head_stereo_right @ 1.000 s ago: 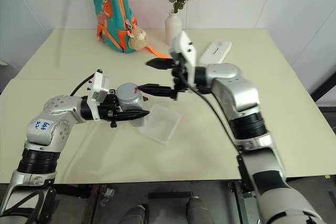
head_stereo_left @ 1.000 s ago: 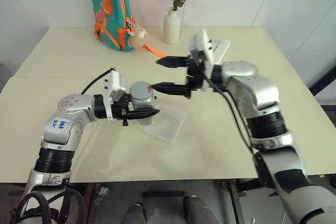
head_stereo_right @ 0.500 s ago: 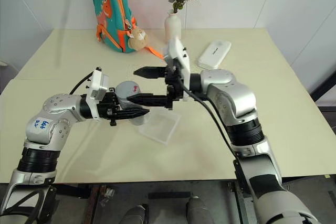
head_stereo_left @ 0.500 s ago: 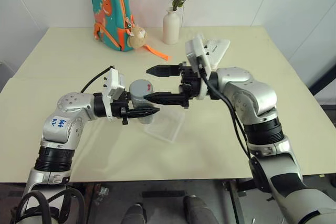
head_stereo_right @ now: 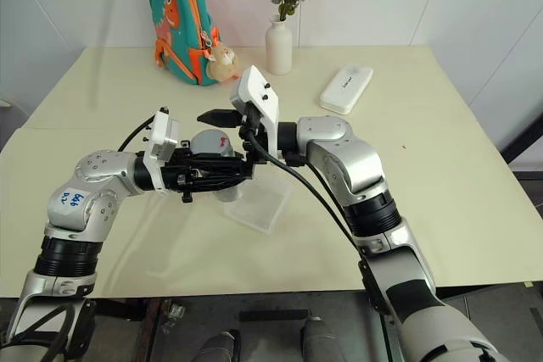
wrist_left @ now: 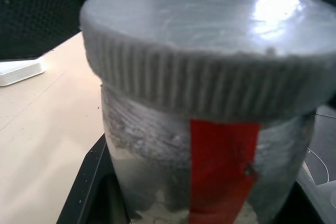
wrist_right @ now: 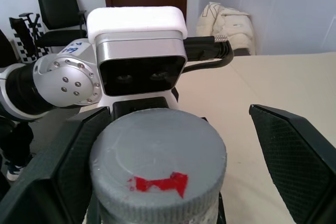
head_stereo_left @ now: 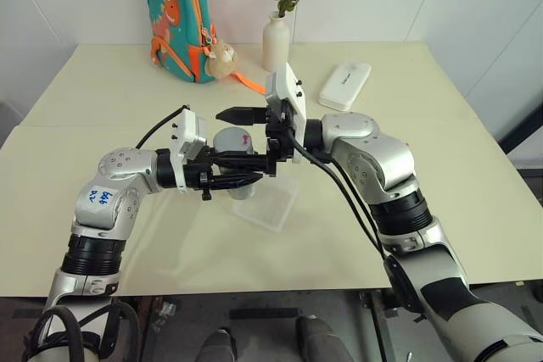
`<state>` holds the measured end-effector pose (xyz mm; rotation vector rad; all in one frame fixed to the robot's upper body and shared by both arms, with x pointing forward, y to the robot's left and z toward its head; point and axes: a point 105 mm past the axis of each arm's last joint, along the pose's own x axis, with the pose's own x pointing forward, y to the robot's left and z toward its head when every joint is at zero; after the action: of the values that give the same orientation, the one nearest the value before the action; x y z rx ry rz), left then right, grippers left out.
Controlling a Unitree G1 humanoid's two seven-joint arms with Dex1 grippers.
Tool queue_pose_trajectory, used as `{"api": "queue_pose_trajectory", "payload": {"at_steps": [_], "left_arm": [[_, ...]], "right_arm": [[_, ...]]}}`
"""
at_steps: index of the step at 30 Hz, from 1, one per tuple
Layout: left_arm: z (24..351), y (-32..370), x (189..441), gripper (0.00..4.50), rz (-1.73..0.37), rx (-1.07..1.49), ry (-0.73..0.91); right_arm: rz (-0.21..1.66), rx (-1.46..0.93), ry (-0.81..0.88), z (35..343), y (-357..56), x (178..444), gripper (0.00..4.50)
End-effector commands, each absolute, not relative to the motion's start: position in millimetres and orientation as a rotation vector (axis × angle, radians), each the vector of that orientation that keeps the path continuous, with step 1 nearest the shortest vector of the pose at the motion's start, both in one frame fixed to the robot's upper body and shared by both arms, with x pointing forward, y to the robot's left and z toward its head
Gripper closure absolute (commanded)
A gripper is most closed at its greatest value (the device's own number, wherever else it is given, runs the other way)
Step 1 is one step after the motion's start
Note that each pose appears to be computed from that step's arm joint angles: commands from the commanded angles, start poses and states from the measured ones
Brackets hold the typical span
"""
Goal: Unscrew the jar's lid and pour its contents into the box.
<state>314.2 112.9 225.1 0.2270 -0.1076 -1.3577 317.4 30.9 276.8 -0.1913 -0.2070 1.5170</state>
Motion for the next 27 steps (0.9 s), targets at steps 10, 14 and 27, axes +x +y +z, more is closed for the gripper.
{"api": "queue_pose_trajectory", "payload": {"at_steps": [10,14,27], "left_arm": [[231.9,112.9,308.1,2.52,-1.372,0.235,-0.141],[231.5,113.3,307.8,2.52,-1.372,0.235,-0.139],[231.4,114.1,308.2,2.52,-1.379,0.235,-0.128]], "right_arm": [[1.445,-0.223,-0.246,291.8,-13.5,328.1,0.03],[1.426,-0.225,-0.222,290.7,-36.1,330.1,0.03],[1.555,-0.181,-0.198,290.2,-31.2,304.2,0.03]]}}
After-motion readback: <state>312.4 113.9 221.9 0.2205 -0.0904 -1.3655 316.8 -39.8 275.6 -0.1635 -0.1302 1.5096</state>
